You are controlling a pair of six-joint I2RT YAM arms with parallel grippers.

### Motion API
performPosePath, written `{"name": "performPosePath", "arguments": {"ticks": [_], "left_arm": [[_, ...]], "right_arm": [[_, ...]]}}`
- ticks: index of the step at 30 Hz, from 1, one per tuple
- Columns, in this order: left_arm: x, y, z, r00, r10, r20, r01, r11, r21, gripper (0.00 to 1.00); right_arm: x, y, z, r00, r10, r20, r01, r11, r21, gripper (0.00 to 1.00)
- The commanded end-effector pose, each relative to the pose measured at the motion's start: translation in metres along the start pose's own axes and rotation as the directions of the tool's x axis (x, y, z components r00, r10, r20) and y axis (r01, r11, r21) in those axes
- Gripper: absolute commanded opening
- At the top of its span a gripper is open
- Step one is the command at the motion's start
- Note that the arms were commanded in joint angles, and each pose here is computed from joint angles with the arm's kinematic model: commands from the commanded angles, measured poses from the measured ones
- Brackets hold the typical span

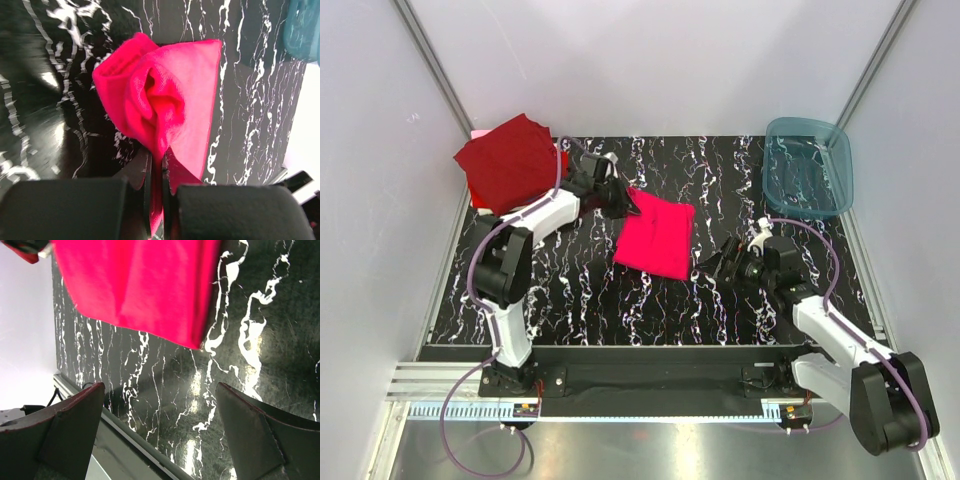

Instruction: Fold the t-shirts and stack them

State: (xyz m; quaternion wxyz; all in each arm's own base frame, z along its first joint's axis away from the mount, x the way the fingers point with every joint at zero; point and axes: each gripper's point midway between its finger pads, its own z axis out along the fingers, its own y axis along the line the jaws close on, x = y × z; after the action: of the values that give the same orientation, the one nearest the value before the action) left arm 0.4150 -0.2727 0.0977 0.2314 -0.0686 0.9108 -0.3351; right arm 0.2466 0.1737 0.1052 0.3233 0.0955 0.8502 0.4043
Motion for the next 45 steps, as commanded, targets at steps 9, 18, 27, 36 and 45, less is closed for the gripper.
{"name": "performPosePath", "arguments": {"ticks": [9, 18, 27, 36, 45], "left_arm": [[-0.064, -0.020, -0.085, 0.987, 0.080, 0.137, -0.075, 0.996, -0.038, 0.00], [-0.121, -0.038, -0.147, 0.966, 0.103, 0.239, -0.102, 0.995, -0.018, 0.00], [-0.188, -0.062, -0.215, 0.918, 0.095, 0.386, -0.109, 0.994, 0.015, 0.00], [-0.248, -0.060, -0.288, 0.774, 0.030, 0.632, -0.134, 0.984, 0.117, 0.00], [-0.312, -0.047, -0.309, 0.716, -0.032, 0.697, -0.149, 0.969, 0.197, 0.00]], "right_arm": [[-0.004, -0.005, 0.004, 1.000, 0.007, 0.011, -0.008, 1.000, 0.027, 1.00], [-0.003, -0.008, 0.008, 1.000, 0.018, -0.006, -0.017, 0.999, 0.039, 1.00], [-0.002, -0.009, 0.009, 1.000, 0.019, -0.009, -0.019, 0.999, 0.038, 1.00], [-0.002, -0.009, 0.010, 1.000, 0.023, -0.016, -0.023, 0.999, 0.037, 1.00], [-0.001, -0.009, 0.011, 0.999, 0.023, -0.022, -0.023, 0.999, 0.035, 1.00]]}}
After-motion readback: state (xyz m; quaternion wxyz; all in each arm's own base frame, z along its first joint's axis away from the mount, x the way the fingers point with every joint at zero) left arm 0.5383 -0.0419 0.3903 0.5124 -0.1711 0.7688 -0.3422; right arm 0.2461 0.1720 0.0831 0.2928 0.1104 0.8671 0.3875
